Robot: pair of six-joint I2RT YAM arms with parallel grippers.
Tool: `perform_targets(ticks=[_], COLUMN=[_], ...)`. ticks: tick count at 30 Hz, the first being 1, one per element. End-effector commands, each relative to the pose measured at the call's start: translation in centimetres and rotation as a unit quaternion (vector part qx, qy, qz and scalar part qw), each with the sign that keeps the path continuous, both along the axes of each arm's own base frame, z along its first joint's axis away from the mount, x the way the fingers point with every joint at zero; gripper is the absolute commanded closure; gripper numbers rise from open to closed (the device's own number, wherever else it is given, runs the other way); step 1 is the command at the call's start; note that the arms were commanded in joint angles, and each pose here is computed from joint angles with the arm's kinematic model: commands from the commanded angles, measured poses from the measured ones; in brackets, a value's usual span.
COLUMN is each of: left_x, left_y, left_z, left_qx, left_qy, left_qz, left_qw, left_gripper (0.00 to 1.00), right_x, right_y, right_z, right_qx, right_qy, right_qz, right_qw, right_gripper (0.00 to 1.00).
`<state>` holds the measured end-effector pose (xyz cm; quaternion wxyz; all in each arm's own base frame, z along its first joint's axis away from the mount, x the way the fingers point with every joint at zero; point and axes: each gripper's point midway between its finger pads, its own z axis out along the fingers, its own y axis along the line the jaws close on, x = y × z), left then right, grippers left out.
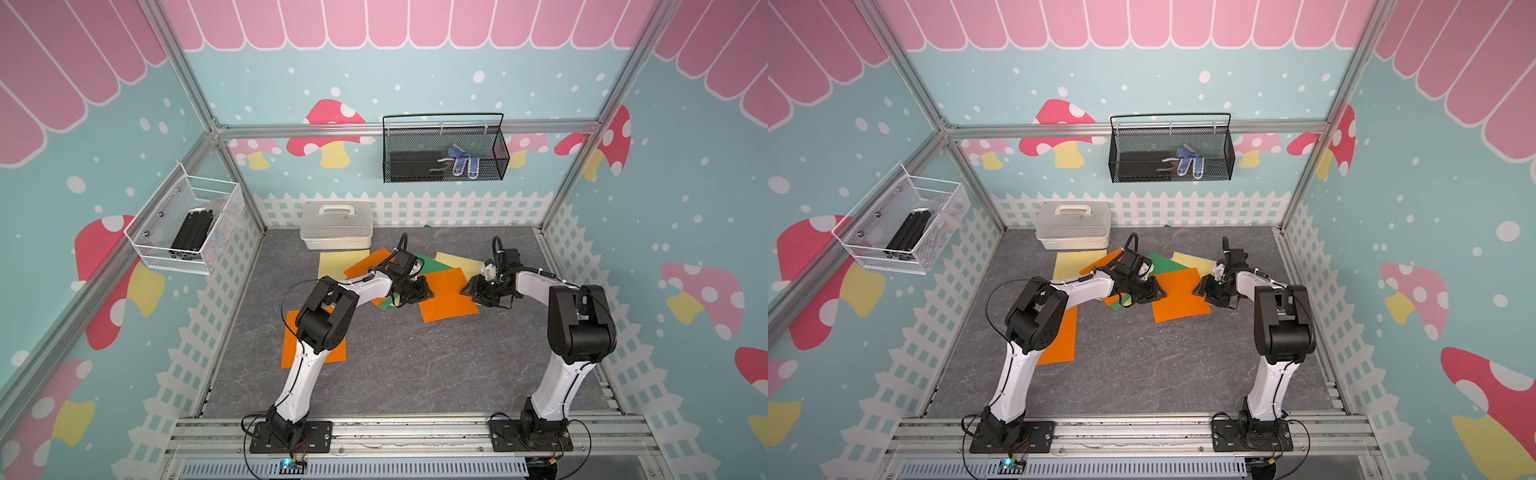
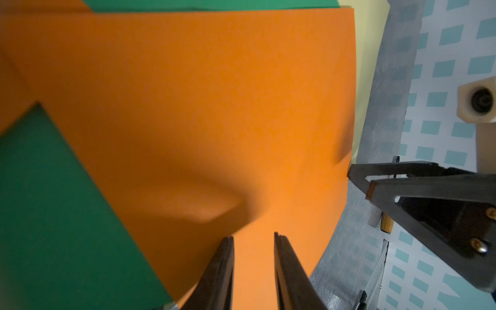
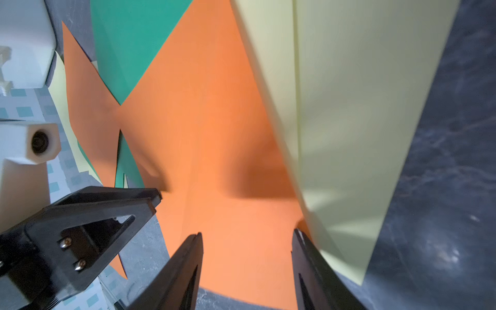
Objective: Sort the scattered colored papers by color
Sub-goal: Pick up the colored paper from the center of the board.
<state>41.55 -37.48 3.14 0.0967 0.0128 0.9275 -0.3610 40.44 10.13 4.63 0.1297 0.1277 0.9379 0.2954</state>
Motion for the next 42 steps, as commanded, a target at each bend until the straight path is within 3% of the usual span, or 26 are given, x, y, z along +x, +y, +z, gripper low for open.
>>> perform_targets(ticks=[1,3,11,19,29,42], left_x=[-0.8,-0.8,-1.2,-3.2,-5.5,-6.3], left_y=[0.8,1.1,1.5,3.4,5.0,4.8], left_z=[-2.2,-2.3,-1.6,-3.0,-3.6,-4.2], left_qx=[0.046,0.057,0.066,0.115,0.140,0.136], left_qy=[0.017,0.017,0.011,0.032,0.041,0.048], left_qz=[-0.014,-0.020,-0.032,-0.069,-0.110,-0.147], left_qw=[0.999,0.998,0.997,0.990,0.983,0.979], left_gripper=[0.70,0.70,0.70,0.72,0.73,0.74], right_x=[-0.9,-1.3,-1.1,-2.5,-5.9,-5.2], right_y=[0.9,1.4,0.3,0.2,0.2,2.1], right_z=[1.7,2.0,1.8,0.6,-0.7,-3.1], right_qx=[0.025,0.039,-0.009,-0.010,-0.002,0.059], right_qy=[-0.004,-0.007,-0.010,0.010,0.035,0.060], right_qz=[0.006,0.009,0.013,0.011,-0.001,0.008], right_qw=[1.000,0.999,1.000,1.000,0.999,0.996], right_gripper=[0.44,0.44,0.39,0.39,0.39,0.41])
